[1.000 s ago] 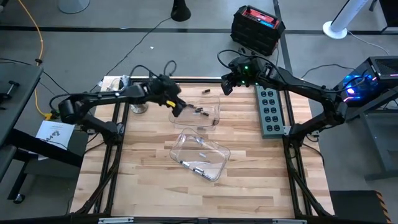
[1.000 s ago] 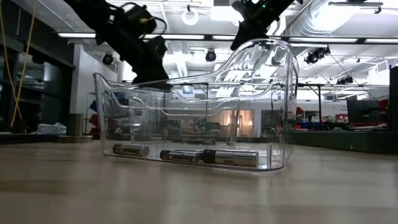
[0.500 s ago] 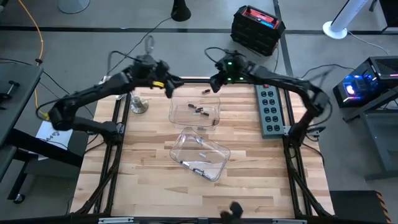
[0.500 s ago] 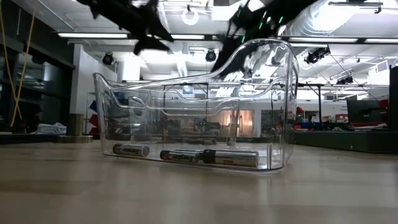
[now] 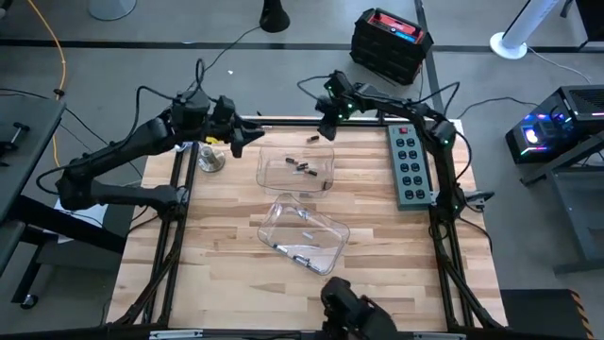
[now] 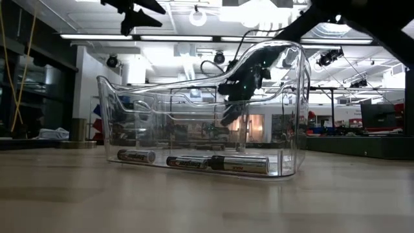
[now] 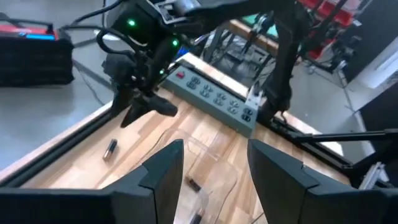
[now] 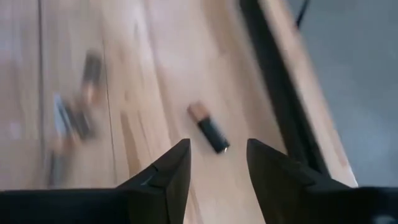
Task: Sort batteries
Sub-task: Put the black battery into the top transparent bin
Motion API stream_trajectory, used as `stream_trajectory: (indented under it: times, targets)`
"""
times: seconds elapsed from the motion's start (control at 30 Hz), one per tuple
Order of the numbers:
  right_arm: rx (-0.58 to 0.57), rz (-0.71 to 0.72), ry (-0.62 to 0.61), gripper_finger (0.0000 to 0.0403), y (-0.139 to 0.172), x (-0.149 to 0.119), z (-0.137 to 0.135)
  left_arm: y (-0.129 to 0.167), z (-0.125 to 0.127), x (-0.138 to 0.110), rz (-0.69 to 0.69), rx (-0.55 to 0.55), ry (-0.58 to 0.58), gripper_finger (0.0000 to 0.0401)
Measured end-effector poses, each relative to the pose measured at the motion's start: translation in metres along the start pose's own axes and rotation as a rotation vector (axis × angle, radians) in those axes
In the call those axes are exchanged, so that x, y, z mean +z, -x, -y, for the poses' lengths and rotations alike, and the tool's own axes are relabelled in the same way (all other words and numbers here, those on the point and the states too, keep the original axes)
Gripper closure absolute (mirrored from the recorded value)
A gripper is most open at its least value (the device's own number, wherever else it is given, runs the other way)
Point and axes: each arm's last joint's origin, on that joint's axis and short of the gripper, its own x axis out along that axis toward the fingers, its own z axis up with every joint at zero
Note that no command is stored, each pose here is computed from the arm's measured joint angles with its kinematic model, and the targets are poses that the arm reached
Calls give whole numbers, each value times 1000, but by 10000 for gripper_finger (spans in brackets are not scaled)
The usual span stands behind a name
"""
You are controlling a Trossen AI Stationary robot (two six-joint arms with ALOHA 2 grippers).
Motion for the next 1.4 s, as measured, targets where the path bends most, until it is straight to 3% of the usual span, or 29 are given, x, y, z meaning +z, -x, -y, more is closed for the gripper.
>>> stream_trajectory:
  times: [0.2,0.43,0.67,0.8,1.0,1.23,1.4]
  targets:
    - [81,-163,188,258,-40,-6,3,-3,14,-8,-17,54,2,229]
    - [92,-209,363,258,-76,-1,-6,-3,22,-11,-10,97,12,229]
    - [60,-226,322,269,-74,-1,-5,-3,25,-14,-18,126,4,229]
    - [43,-282,329,284,-57,4,-8,-3,25,-14,-17,126,-6,229]
    - [-62,-127,349,295,-12,42,-8,-3,25,-14,-19,129,-20,229]
    - [-65,-43,344,301,-25,46,-11,-3,25,-14,-20,125,-20,229]
    - [9,-69,320,348,-33,35,-13,-3,26,-15,-22,120,-13,229]
